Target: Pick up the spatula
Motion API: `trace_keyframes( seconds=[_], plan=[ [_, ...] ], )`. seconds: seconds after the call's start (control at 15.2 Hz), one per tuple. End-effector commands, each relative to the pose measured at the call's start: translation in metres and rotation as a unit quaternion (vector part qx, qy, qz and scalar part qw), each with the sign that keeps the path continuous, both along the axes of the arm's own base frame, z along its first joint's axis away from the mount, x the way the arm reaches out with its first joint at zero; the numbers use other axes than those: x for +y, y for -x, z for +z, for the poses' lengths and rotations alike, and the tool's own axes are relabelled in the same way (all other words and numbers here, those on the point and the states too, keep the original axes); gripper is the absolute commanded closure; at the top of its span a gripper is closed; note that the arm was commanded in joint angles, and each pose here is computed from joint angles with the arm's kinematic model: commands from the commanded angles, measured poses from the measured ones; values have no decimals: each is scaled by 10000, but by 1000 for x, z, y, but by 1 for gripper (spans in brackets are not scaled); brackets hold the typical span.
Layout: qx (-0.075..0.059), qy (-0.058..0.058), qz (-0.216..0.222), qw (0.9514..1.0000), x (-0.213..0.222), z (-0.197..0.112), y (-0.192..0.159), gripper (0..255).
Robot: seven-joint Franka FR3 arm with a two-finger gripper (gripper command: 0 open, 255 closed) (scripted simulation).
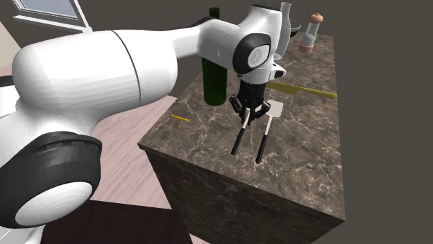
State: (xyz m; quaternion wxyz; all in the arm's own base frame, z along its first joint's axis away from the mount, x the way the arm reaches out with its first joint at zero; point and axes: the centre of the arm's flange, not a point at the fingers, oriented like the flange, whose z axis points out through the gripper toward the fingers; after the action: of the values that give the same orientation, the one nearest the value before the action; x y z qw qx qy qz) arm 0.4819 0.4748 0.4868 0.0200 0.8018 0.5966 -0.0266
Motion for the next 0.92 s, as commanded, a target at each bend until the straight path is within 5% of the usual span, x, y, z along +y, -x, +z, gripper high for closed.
trace_keyframes(
  seconds=[0.0,0.4,0.86],
  plan=[
    [-1,-1,0,10000,0,0,0,255],
    [-1,-1,0,10000,0,0,0,255],
    [-1,-1,0,10000,0,37,0,255]
  ],
)
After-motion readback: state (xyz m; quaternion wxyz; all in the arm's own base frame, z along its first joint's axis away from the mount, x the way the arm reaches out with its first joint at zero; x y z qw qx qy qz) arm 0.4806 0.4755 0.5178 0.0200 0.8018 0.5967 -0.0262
